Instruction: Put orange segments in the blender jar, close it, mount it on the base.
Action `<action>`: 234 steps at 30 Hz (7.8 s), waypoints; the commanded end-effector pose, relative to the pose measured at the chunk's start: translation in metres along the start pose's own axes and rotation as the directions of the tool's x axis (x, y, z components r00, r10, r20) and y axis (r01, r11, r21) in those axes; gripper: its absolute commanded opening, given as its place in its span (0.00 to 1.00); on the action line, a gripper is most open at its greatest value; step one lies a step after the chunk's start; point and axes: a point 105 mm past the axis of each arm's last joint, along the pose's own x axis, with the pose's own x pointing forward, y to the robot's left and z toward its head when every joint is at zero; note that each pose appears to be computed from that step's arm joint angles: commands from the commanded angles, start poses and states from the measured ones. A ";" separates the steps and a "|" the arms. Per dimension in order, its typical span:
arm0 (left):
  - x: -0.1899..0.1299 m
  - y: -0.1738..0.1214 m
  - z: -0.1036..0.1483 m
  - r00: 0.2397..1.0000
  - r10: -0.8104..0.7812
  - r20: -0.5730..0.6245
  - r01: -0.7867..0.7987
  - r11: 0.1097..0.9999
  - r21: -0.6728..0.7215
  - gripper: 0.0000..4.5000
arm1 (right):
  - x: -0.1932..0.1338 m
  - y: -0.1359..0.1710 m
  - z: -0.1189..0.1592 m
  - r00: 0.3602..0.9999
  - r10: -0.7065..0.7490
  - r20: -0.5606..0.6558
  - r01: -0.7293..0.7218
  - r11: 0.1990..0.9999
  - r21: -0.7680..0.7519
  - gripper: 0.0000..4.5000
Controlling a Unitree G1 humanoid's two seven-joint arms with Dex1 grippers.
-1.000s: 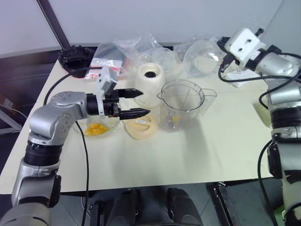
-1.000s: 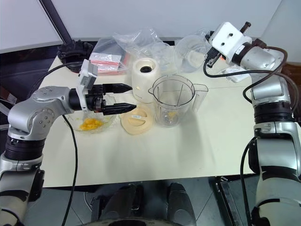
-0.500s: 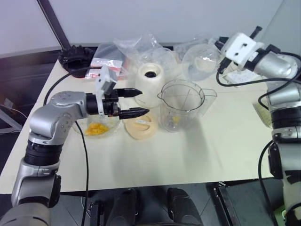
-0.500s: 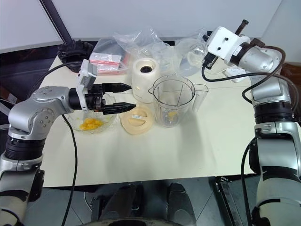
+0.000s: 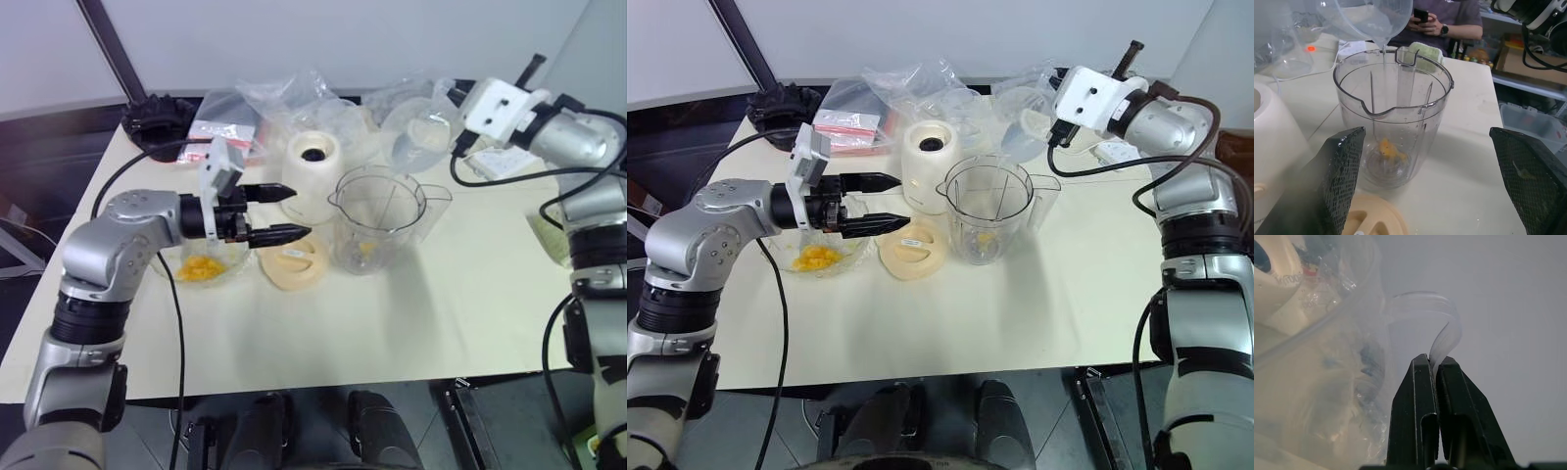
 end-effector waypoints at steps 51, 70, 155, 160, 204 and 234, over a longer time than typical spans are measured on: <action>0.005 -0.015 -0.001 0.999 -0.037 -0.021 0.038 0.999 0.017 0.95 | -0.130 0.157 -0.174 0.568 -0.129 -0.813 0.811 0.254 0.527 0.01; 0.004 -0.012 -0.006 0.999 -0.034 -0.035 0.034 0.999 0.011 0.95 | -0.150 0.174 -0.166 0.587 -0.110 -0.802 0.782 0.333 0.527 0.86; 0.080 0.065 -0.142 0.661 -0.011 -0.750 0.226 0.956 0.185 0.56 | -0.150 0.170 0.118 0.959 0.280 -0.042 -0.054 0.329 0.943 0.88; 0.085 0.068 -0.134 0.699 0.007 -0.715 0.203 0.957 0.208 0.11 | -0.149 0.170 0.118 0.958 0.286 -0.032 -0.068 0.334 0.940 0.88; 0.127 0.037 0.116 0.885 -0.099 -0.455 0.373 0.735 0.566 0.05 | -0.142 0.136 0.030 0.953 0.106 -0.285 0.205 0.467 0.860 0.88; 0.178 0.022 0.046 0.783 -0.077 -0.617 0.422 0.795 0.436 0.05 | -0.155 0.150 0.037 0.925 0.029 -0.380 0.330 0.437 0.837 0.88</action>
